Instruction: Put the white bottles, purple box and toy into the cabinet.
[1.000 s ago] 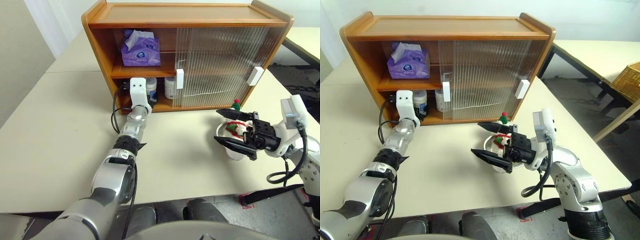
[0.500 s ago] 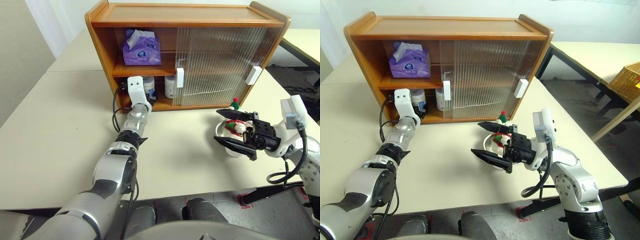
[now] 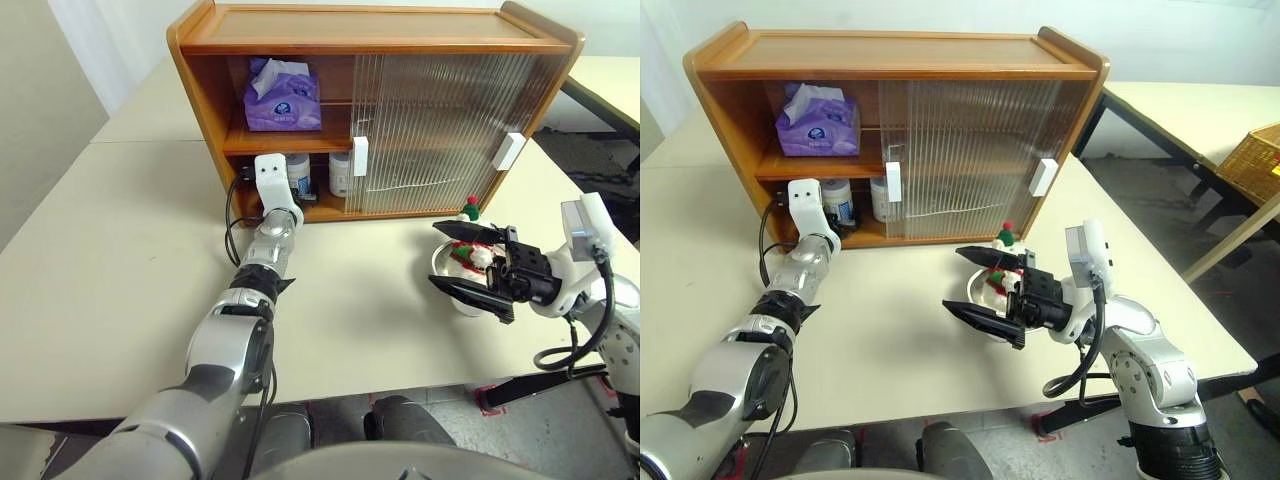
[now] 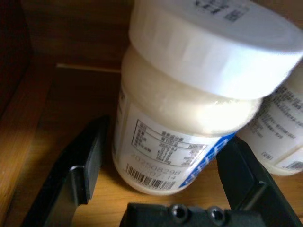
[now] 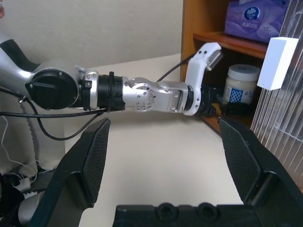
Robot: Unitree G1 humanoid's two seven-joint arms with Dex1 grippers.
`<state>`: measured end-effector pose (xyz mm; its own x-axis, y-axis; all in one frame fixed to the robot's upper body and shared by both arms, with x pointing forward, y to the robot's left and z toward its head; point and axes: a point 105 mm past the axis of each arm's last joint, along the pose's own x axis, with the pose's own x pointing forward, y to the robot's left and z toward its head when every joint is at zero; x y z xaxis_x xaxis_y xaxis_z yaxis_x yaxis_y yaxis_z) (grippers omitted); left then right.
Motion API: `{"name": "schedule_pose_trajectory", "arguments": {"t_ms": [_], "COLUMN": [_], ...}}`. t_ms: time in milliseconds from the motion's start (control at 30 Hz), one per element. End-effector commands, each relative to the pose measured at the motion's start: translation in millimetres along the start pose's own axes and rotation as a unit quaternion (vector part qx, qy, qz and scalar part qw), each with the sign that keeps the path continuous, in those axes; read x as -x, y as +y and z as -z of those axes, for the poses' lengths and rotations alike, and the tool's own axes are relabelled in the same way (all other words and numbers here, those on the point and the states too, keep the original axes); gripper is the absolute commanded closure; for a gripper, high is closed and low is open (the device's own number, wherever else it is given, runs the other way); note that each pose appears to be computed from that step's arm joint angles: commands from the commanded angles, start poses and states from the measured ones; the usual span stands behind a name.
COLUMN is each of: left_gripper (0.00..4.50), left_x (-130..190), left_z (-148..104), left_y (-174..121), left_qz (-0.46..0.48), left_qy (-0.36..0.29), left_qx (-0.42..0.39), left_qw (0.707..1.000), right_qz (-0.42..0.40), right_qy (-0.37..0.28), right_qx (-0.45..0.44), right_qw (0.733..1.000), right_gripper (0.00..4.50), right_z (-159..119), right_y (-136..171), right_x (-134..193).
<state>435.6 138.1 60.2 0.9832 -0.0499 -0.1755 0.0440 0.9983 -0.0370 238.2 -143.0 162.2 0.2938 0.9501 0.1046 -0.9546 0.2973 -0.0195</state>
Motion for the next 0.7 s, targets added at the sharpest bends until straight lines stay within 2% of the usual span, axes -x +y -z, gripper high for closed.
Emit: {"name": "schedule_pose_trajectory", "arguments": {"t_ms": [33, 300, 333, 400, 567, 700], "left_gripper": [0.03, 0.03, 0.21, 0.67, 2.39, 3.76], "left_x": [10.5, 59.3, 65.2, 76.5, 97.2, 112.5], "left_z": [7.0, 30.0, 32.3, 35.6, 39.5, 12.8], "left_y": [-3.1, -7.3, -7.3, -8.7, -21.3, -48.0], "left_qz": [0.017, 0.074, 0.081, 0.1, 0.158, 0.243], "left_qy": [0.008, 0.03, 0.033, 0.039, 0.05, -0.02], "left_qx": [-0.003, -0.05, -0.055, -0.065, -0.085, -0.097], "left_qw": [1.0, 0.996, 0.995, 0.992, 0.983, 0.965], "right_qz": [0.005, 0.003, 0.003, 0.002, 0.001, 0.004], "right_qy": [0.004, 0.0, -0.001, -0.001, -0.002, -0.002], "right_qx": [0.007, 0.005, 0.005, 0.005, 0.005, 0.006], "right_qw": [1.0, 1.0, 1.0, 1.0, 1.0, 1.0], "right_gripper": [0.0, 0.0, 0.0, 0.0, 0.0, 0.0], "right_z": [0.8, 2.8, 2.7, 2.9, 3.4, 2.8], "right_y": [-1.4, -2.9, -3.2, -3.3, -3.5, -4.6], "right_x": [2.9, 4.1, 4.3, 4.4, 4.7, 5.6]}}
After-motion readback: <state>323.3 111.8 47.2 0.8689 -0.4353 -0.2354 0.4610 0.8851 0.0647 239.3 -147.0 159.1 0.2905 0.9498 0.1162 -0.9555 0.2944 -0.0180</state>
